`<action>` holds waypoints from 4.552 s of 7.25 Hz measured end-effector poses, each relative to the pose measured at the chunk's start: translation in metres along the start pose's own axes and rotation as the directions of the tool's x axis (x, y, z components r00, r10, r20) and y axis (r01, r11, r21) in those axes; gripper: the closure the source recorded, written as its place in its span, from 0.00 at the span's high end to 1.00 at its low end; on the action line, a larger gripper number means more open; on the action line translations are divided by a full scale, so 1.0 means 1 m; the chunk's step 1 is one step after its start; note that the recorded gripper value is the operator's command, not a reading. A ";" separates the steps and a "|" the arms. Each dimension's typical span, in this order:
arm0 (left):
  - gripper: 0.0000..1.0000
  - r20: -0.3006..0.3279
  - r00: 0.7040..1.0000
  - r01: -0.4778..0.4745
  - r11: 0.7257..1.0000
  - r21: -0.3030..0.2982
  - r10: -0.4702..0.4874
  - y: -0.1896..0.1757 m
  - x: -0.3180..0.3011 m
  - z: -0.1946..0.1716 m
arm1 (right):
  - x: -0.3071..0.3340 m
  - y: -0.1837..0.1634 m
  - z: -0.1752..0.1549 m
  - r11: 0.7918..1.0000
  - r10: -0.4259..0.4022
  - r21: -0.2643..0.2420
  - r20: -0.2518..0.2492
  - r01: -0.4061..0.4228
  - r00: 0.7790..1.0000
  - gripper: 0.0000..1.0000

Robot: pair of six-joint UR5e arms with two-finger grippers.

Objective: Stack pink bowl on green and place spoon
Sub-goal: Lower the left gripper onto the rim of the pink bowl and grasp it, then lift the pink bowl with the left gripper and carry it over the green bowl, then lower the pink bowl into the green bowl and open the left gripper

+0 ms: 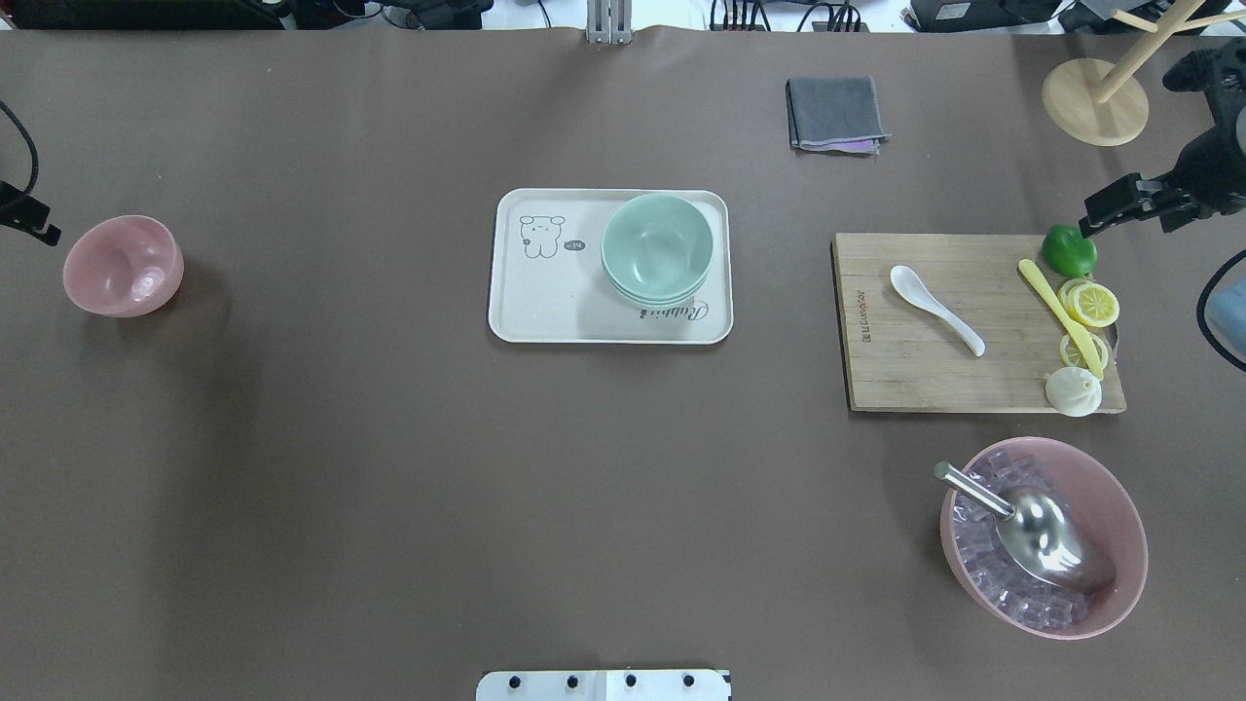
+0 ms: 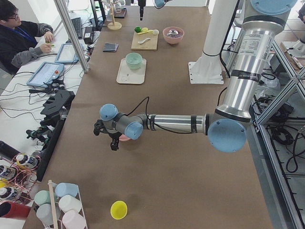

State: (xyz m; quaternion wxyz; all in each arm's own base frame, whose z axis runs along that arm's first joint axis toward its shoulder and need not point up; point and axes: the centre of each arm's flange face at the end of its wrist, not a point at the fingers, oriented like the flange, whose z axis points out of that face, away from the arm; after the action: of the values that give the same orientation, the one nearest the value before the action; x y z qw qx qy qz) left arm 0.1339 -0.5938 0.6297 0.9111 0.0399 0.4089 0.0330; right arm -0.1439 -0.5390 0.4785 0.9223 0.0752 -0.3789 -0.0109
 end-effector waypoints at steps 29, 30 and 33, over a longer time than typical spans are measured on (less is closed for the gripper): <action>0.00 -0.088 0.900 0.432 0.901 0.038 -0.427 -0.031 0.663 -0.033 | -0.002 0.000 -0.003 1.000 -0.001 0.005 0.003 0.001 1.000 1.00; 0.00 -0.092 0.901 0.429 0.902 0.038 -0.424 -0.031 0.664 -0.032 | -0.003 0.000 -0.003 1.000 -0.002 0.006 0.003 0.002 1.000 1.00; 0.00 -0.098 0.903 0.424 0.905 0.040 -0.419 -0.036 0.661 -0.018 | -0.002 0.000 -0.003 1.000 -0.001 0.006 0.003 0.001 1.000 1.00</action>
State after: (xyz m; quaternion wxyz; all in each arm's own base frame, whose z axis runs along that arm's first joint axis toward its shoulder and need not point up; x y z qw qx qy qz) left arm 0.5599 -0.5673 0.1229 0.8763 -0.0234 0.4482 -0.1754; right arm -0.1435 -0.5387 0.4746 0.9215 0.0780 -0.3803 -0.0105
